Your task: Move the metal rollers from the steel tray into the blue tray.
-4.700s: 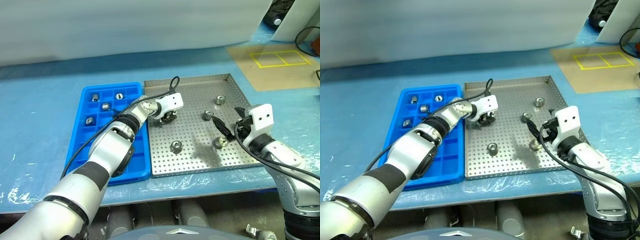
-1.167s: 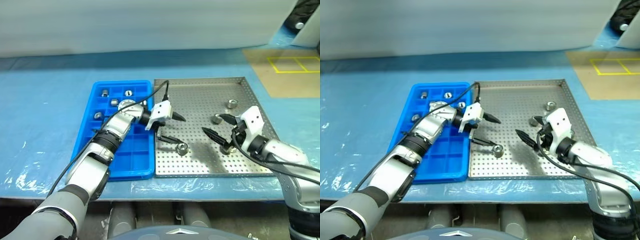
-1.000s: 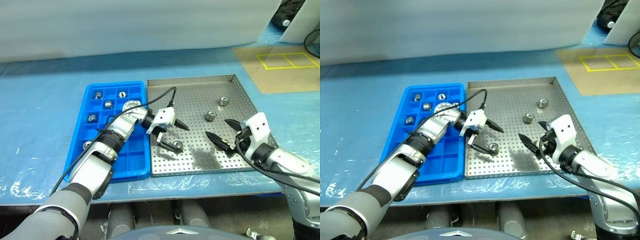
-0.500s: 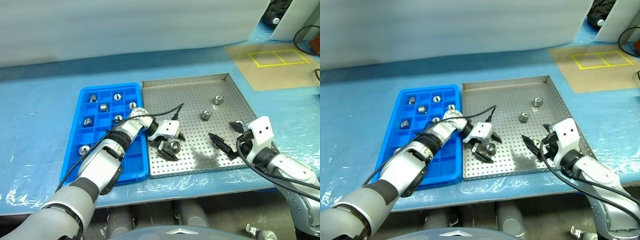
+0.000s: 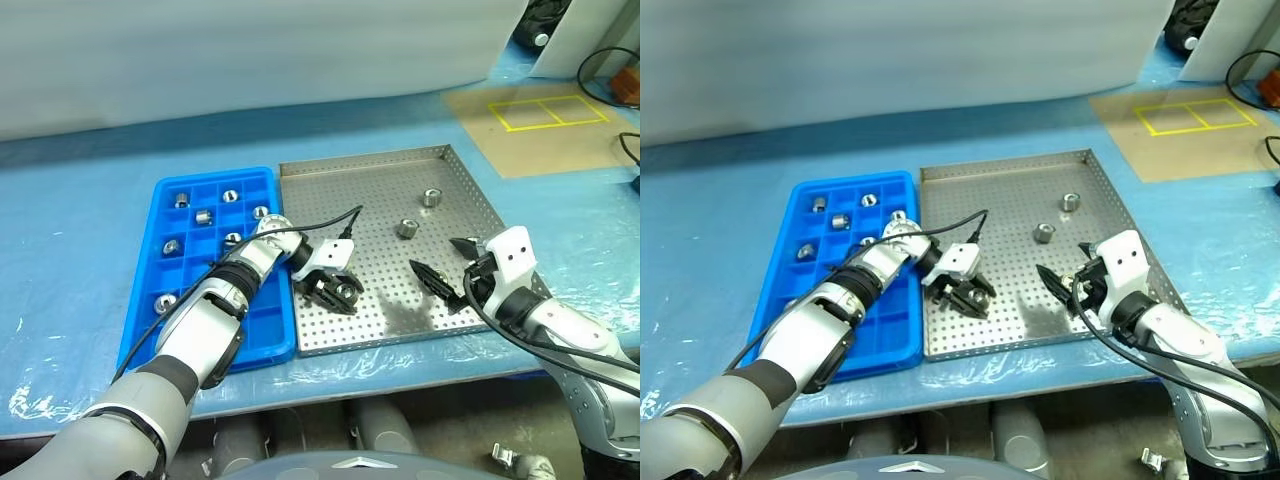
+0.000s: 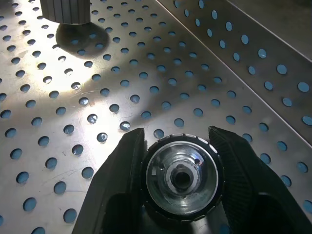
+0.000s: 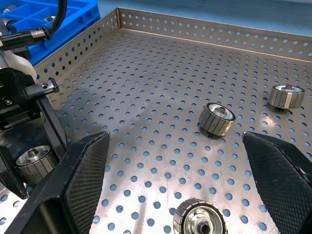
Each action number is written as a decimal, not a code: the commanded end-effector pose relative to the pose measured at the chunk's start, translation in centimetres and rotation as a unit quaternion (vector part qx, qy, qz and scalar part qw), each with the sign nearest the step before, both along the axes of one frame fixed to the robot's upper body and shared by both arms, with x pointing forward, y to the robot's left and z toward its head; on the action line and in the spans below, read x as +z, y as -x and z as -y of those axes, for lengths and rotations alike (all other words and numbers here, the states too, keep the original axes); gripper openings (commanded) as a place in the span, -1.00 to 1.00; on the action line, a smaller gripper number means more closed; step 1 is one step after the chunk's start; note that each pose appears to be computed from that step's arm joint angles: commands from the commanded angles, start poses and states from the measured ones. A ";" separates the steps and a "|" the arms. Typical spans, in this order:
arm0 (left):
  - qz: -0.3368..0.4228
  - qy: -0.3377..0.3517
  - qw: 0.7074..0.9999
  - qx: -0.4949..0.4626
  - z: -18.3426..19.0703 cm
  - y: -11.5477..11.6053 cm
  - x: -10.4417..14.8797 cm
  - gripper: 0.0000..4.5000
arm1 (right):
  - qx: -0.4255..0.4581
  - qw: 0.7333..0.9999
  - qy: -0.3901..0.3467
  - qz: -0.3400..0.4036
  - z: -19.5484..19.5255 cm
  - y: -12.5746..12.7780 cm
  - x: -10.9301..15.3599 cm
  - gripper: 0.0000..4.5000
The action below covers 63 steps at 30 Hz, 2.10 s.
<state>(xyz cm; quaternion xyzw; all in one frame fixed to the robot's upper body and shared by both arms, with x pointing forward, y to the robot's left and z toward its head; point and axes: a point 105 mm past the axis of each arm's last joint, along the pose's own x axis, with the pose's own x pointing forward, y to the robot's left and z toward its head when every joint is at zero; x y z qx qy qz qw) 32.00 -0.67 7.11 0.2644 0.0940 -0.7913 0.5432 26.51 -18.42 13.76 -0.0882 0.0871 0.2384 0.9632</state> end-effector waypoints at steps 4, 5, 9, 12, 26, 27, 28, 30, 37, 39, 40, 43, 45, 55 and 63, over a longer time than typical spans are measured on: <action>0.030 0.067 0.997 0.034 -0.1 -1.3 3.0 -0.23 | 0.026 0.999 -0.002 0.022 -0.9 -0.4 0.9 1.00; 0.035 0.088 0.995 0.044 0.0 -1.6 4.0 -0.23 | 0.029 0.999 -0.003 0.021 -0.9 -0.5 0.9 1.00; 0.094 0.154 0.982 0.053 -1.1 -2.1 8.1 -0.23 | 0.055 0.998 -0.003 0.021 -1.7 -1.3 0.9 1.00; 0.107 0.165 0.978 0.066 -2.3 -2.1 9.5 -0.23 | 0.079 0.997 -0.006 0.024 -2.4 -2.2 1.1 1.00; 0.166 0.142 0.936 0.277 -12.6 -1.7 12.0 -0.23 | 0.291 0.955 -0.004 0.058 -9.8 -8.0 4.4 1.00; 0.166 0.140 0.930 0.295 -13.4 -1.6 11.8 -0.23 | 0.305 0.950 -0.005 0.061 -10.4 -8.2 4.5 1.00; 0.165 0.141 0.924 0.313 -14.1 -1.6 11.7 -0.23 | 0.319 0.946 -0.005 0.063 -11.0 -8.3 4.6 1.00; 0.163 0.142 0.909 0.356 -15.5 -1.9 11.2 -0.23 | 0.345 0.936 -0.005 0.065 -12.1 -8.2 4.7 1.00; 0.142 0.141 0.881 0.429 -17.4 -2.0 8.4 -0.23 | 0.395 0.916 -0.016 0.063 -14.4 -7.7 4.6 1.00; 0.141 0.141 0.880 0.432 -17.2 -2.2 8.0 -0.23 | 0.398 0.915 -0.017 0.063 -14.5 -7.7 4.5 1.00; 0.137 0.141 0.880 0.431 -17.0 -2.2 7.7 -0.23 | 0.399 0.915 -0.016 0.062 -14.5 -7.7 4.5 1.00; 0.132 0.139 0.880 0.435 -16.7 -2.7 7.0 -0.23 | 0.399 0.915 -0.016 0.061 -14.4 -7.5 4.4 1.00; 0.125 0.135 0.882 0.433 -16.4 -2.9 6.4 -0.23 | 0.395 0.917 -0.014 0.060 -14.2 -7.5 4.3 1.00; 0.111 0.110 0.892 0.423 -16.2 -3.4 4.7 0.23 | 0.368 0.928 -0.011 0.059 -13.2 -7.5 3.8 1.00; 0.140 0.167 0.897 0.384 -13.4 -3.9 8.5 0.67 | 0.354 0.933 -0.013 0.062 -12.8 -7.5 3.7 1.00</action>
